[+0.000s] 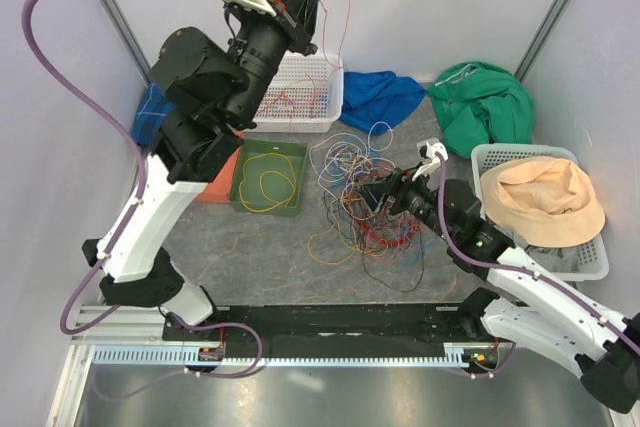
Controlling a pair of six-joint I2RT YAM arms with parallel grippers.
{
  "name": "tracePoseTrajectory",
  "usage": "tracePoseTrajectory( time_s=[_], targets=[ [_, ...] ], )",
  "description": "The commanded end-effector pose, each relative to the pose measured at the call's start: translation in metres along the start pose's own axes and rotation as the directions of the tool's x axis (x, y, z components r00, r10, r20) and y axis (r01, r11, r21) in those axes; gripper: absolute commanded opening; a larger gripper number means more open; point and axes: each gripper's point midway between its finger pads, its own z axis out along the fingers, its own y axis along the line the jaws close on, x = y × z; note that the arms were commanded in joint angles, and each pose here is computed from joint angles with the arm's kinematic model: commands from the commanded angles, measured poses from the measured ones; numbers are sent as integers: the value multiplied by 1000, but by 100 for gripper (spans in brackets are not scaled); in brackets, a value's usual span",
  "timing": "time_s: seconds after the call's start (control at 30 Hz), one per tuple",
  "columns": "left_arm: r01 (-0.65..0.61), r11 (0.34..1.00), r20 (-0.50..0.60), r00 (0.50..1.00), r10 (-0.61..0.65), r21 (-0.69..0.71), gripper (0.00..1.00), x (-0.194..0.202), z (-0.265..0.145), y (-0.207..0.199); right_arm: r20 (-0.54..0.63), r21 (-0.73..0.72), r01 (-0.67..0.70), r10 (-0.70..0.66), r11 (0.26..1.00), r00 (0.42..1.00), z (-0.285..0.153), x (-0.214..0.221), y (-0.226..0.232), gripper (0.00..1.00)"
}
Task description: Untangle the cables
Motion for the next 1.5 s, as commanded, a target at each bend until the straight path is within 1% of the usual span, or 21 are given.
tracePoseTrajectory(
  time_s=[0.0,0.03,0.1,0.13,0.23,0.27,0.33,0.4,0.43,0.5,0.57,0.6,0.67,0.8,0.93,1.13,1.23,1.27,1.3,1.37,1.47],
  targets=[
    [-109,979,-36,994,105,-170,2,36,28,53,85,4,-13,13,1000,996,-13,-23,4,78],
    [-79,974,-45,996,71,-213,2,48,37,75,93,1,-12,12,1000,996,-17,-26,6,78],
    [-23,975,-43,999,14,-221,2,60,48,91,89,21,-2,0,1000,996,-22,-26,3,78],
    [-29,966,-50,999,17,-257,2,70,57,114,97,25,0,-3,1000,995,-25,-29,3,78],
    [-13,957,-10,1000,10,-291,2,74,71,144,101,53,15,-21,998,995,-29,-34,0,78],
    [-14,956,-16,1000,9,-294,2,85,78,152,107,65,19,-25,998,994,-30,-37,-2,78],
    [0,955,28,1000,9,-298,2,78,88,165,113,70,25,-33,997,993,-29,-39,-1,78],
    [-8,957,17,1000,13,-289,2,96,102,174,110,78,27,-35,997,993,-28,-38,-3,78],
    [-4,957,52,998,20,-289,2,82,105,179,103,86,26,-35,996,994,-26,-35,-6,78],
    [-17,955,33,999,28,-295,2,104,119,191,92,93,16,-25,996,995,-22,-30,-9,78],
    [-23,948,49,998,40,-317,2,109,125,206,61,101,-12,6,995,998,-17,-19,-12,78],
    [-21,942,26,999,32,-334,2,129,130,217,46,96,-19,14,995,999,-16,-15,-12,78],
    [-3,931,18,1000,11,-364,2,142,132,238,11,79,-34,34,996,999,-13,-3,-11,78],
    [43,916,65,998,-19,-399,2,157,138,269,-6,101,-26,27,995,1000,-10,9,-21,78],
    [8,898,8,1000,-5,-439,2,200,139,296,-30,127,-17,21,992,999,-5,22,-31,78],
    [-26,844,-183,979,-86,-535,2,309,123,351,-62,141,-7,16,990,998,1,34,-38,78],
    [-31,833,-264,954,-140,-553,45,349,111,364,-58,145,-1,9,989,998,1,32,-38,78],
    [-32,828,-270,952,-146,-560,96,350,109,366,-56,145,1,8,989,998,0,32,-39,78],
    [-34,823,-269,952,-146,-567,100,347,107,366,-53,147,-1,9,989,999,0,31,-39,78],
    [-38,818,-255,958,-134,-574,100,335,106,366,-53,145,-1,9,989,999,0,31,-38,78],
    [-36,826,-220,970,-108,-562,100,297,106,355,-48,143,-6,13,990,999,0,31,-38,78]
  ],
)
